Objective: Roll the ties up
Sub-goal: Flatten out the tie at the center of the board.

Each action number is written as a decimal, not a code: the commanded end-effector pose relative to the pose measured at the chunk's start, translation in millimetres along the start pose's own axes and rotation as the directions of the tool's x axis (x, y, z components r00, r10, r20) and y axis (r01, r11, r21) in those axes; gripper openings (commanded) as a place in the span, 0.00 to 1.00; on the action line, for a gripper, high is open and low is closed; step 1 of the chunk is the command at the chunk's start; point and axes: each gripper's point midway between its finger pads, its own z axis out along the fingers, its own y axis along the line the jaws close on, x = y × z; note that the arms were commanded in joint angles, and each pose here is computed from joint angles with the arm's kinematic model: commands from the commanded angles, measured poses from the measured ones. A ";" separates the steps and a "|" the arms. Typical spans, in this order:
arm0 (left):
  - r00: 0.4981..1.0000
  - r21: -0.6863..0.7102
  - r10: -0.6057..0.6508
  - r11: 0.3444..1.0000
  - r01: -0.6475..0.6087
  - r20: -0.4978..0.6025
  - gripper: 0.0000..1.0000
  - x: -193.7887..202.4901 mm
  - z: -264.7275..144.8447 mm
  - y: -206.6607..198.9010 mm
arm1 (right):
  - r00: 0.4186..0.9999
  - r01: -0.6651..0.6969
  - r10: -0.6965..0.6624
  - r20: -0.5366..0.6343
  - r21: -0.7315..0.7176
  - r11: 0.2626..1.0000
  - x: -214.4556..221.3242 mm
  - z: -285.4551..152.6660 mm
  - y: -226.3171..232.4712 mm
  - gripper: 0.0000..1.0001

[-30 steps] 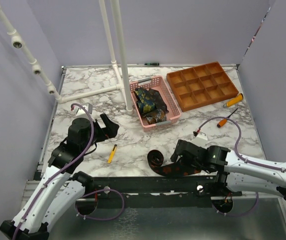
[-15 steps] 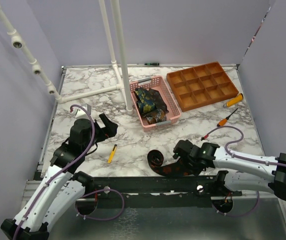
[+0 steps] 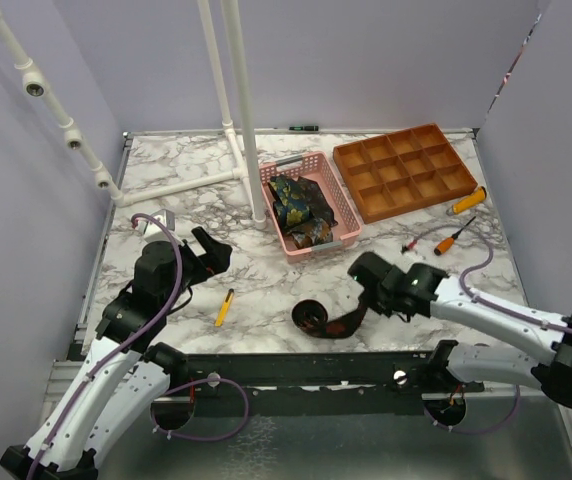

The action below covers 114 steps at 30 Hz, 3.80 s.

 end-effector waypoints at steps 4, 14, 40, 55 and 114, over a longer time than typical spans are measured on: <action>0.996 0.028 -0.030 0.999 0.028 0.084 0.99 -26.5 1.1 -15.3 | 0.741 0.535 -0.152 0.654 -0.438 0.723 -172.4 -267.6 158.0 0.00; 0.962 0.059 -0.103 0.994 0.091 0.252 0.99 -67.8 -12.5 -24.3 | 0.572 0.788 -0.089 0.816 -0.516 0.335 -182.1 -410.1 193.1 0.00; 0.901 -0.027 -0.100 0.992 0.123 0.422 0.99 -90.1 -51.3 10.5 | 0.664 0.635 0.238 0.709 -0.703 0.320 -192.9 -411.8 218.1 0.00; 0.932 -0.066 -0.168 0.978 0.199 0.321 0.99 -46.0 -15.1 27.6 | 0.670 0.044 0.235 0.704 -0.355 0.934 -170.4 -104.5 -44.7 0.00; 0.943 -0.233 -0.307 0.934 0.272 -0.127 0.99 95.9 24.4 53.9 | 0.941 0.191 -0.263 0.213 0.308 0.932 -159.1 1.7 -50.4 1.00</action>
